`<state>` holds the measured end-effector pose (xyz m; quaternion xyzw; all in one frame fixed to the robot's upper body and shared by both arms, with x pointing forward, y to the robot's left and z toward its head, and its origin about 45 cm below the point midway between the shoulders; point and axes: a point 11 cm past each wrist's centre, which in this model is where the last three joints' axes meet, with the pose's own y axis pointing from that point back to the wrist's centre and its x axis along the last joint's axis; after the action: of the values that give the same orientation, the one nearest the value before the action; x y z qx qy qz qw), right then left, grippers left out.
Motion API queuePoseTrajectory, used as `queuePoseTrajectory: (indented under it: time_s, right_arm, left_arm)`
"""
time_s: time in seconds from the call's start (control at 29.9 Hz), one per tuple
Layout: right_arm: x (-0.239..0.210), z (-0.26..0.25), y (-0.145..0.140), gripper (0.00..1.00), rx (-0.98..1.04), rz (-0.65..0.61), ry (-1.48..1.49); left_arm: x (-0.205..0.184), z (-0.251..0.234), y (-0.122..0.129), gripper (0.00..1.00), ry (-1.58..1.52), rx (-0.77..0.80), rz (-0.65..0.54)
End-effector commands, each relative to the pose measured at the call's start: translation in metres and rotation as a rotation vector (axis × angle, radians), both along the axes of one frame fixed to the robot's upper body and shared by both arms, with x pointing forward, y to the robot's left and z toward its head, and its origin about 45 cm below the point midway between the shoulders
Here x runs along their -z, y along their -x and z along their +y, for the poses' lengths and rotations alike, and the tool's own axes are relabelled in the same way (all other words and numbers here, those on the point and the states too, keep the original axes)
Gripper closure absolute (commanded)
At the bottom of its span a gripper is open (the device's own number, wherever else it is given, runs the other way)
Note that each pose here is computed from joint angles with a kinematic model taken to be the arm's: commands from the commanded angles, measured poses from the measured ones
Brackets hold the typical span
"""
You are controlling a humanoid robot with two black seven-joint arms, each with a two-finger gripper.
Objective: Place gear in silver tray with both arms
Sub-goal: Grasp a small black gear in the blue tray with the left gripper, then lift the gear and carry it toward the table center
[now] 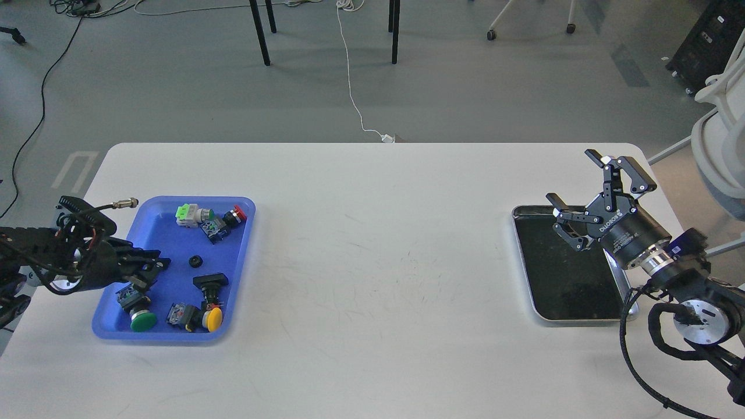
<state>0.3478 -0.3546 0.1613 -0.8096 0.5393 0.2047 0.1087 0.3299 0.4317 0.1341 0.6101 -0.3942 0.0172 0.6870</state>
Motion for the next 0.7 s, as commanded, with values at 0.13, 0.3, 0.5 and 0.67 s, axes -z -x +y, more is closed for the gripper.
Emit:
queuePoseTrajectory:
  time_s: [0.13, 0.3, 0.5, 0.67]
  right_arm:
    - [0.000, 0.001, -0.001, 0.01, 0.002, -0.002, 0.000]
    - [-0.001, 0.001, -0.002, 0.01, 0.002, -0.004, 0.000]
    - [-0.002, 0.000, -0.002, 0.01, 0.002, -0.006, 0.002]
    - [-0.004, -0.007, -0.001, 0.01, 0.010, -0.006, 0.017]
  left_arm:
    - [-0.064, -0.017, -0.029, 0.86, 0.000, 0.097, -0.134]
    - [-0.109, -0.065, -0.050, 0.86, 0.036, 0.213, -0.206]
    - [-0.119, -0.172, -0.065, 0.86, 0.118, 0.373, -0.140]
    - [-0.107, -0.245, -0.063, 0.85, 0.101, 0.532, -0.078]
